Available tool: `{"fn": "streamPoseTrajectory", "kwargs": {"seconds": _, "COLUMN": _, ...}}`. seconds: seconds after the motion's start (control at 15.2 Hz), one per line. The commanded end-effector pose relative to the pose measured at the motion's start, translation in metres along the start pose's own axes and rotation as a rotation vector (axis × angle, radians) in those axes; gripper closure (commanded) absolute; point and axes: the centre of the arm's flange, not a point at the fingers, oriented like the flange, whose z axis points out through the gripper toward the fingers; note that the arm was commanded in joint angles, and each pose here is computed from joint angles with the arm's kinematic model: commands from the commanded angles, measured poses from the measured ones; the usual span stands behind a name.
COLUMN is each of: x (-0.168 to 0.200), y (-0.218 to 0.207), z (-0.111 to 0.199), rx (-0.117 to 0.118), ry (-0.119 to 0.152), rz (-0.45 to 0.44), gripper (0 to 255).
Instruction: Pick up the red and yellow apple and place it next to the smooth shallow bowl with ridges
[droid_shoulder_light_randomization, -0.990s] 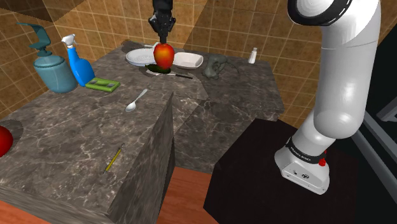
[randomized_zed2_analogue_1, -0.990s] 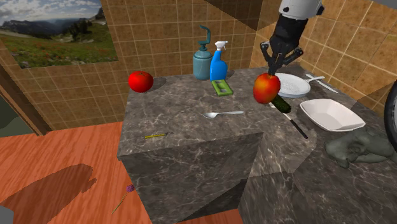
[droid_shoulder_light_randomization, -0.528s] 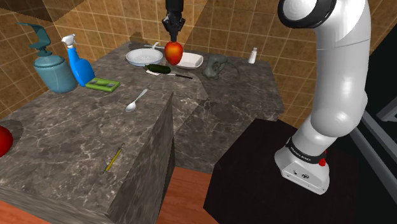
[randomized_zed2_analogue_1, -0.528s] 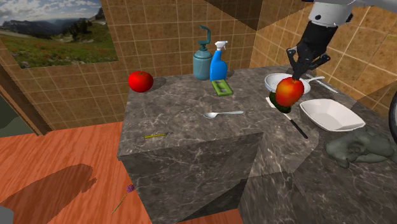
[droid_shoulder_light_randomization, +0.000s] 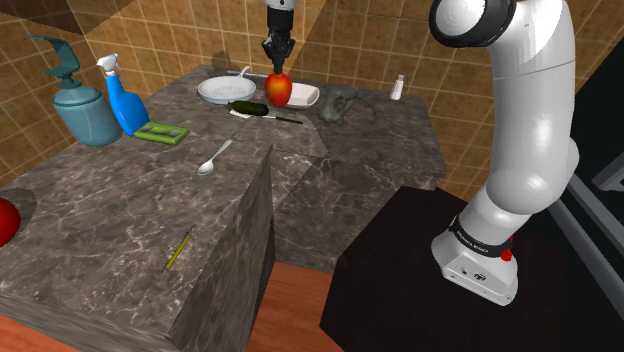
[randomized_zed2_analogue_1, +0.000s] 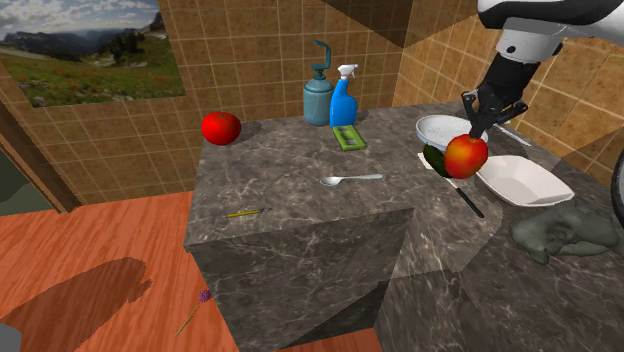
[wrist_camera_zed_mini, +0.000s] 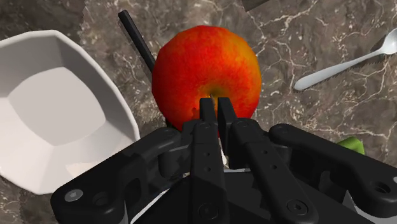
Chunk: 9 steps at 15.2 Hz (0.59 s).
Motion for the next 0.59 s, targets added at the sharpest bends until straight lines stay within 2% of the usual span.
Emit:
{"fn": "streamPoseTrajectory", "kwargs": {"seconds": 0.0, "x": -0.001, "y": 0.000, "z": 0.009, "rx": 0.000, "ry": 0.001, "rz": 0.000, "gripper": 255}}
{"fn": "streamPoseTrajectory", "kwargs": {"seconds": 0.53, "x": -0.002, "y": 0.003, "z": 0.051, "rx": 0.000, "ry": 0.001, "rz": 0.000, "gripper": 255}}
